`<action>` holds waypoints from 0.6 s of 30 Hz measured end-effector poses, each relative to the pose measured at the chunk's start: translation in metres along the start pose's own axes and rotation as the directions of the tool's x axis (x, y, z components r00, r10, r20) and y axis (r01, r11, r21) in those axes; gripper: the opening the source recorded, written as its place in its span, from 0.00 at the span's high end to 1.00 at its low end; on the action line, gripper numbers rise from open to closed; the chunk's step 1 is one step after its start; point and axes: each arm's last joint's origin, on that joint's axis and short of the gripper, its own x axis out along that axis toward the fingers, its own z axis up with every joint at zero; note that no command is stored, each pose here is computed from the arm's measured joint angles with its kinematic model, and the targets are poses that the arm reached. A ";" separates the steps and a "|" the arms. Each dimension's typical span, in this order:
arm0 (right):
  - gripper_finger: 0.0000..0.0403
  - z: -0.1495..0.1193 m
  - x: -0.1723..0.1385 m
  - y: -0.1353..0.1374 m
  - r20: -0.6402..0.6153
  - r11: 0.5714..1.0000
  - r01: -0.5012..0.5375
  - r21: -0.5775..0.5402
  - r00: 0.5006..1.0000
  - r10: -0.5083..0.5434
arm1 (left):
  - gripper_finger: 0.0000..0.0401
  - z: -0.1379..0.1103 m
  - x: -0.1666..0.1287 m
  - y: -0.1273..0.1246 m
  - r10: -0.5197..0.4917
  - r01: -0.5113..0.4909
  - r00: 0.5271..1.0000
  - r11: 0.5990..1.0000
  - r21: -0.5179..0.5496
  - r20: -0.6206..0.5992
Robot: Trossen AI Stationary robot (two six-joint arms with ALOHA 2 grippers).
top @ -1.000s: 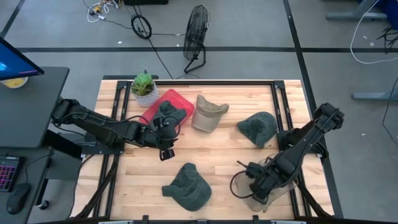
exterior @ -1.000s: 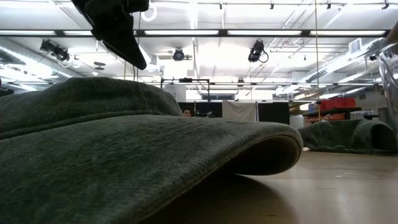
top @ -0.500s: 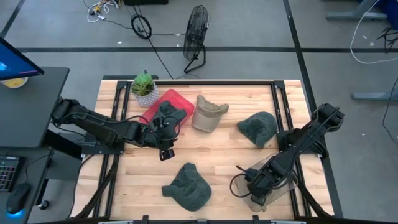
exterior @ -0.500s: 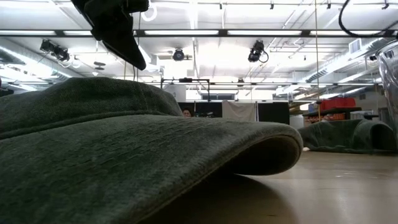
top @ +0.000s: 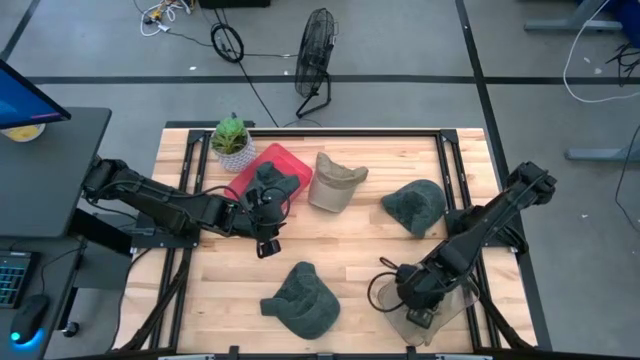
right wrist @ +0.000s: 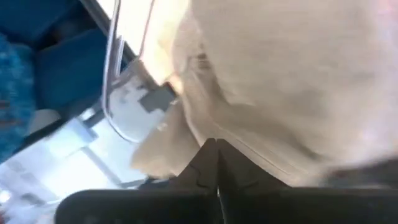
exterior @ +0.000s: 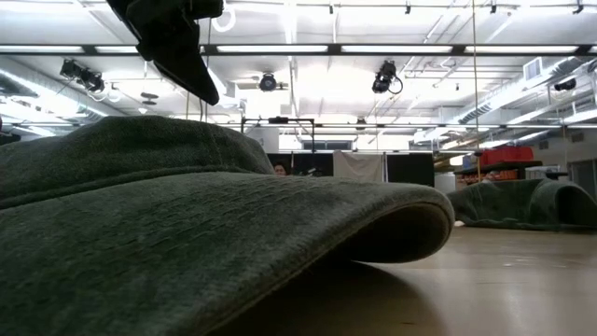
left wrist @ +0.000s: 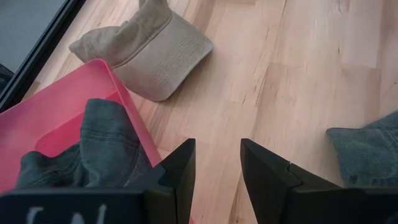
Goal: Pick & Place hat
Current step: Put the gray cap into the transparent bin
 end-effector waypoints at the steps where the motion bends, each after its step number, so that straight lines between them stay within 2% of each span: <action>1: 0.99 -0.002 -0.008 0.001 0.016 1.000 0.025 -0.007 1.000 -0.025 | 0.67 0.000 0.000 0.000 0.000 0.000 1.000 1.000 0.000 0.000; 3: 0.99 -0.005 -0.025 0.004 0.091 0.997 0.073 -0.038 0.993 -0.069 | 0.67 0.000 0.000 0.000 0.000 0.000 1.000 1.000 0.000 0.000; 5: 0.99 -0.005 -0.038 0.005 0.226 0.985 0.148 -0.086 0.966 -0.125 | 0.67 0.000 0.000 0.000 0.000 0.000 1.000 1.000 0.000 0.000; 7: 0.98 -0.001 -0.046 0.007 0.410 0.960 0.240 -0.142 0.897 -0.163 | 0.67 0.000 0.000 0.000 0.000 0.000 1.000 1.000 0.000 0.001; 9: 0.97 0.006 -0.050 0.008 0.582 0.923 0.342 -0.174 0.792 -0.184 | 0.67 0.000 0.000 0.000 0.000 0.000 1.000 1.000 0.000 0.001; 11: 0.96 0.015 -0.055 0.009 0.696 0.886 0.425 -0.183 0.692 -0.188 | 0.67 0.000 0.000 0.000 0.000 0.000 1.000 1.000 0.000 0.001; 15: 0.92 0.044 -0.067 0.008 0.808 0.834 0.522 -0.179 0.561 -0.178 | 0.67 0.000 0.000 0.000 0.000 0.000 1.000 1.000 0.000 0.001; 18: 0.87 0.073 -0.073 -0.001 0.837 0.794 0.578 -0.190 0.518 -0.177 | 0.67 0.000 0.000 0.000 -0.001 0.001 1.000 1.000 -0.001 0.002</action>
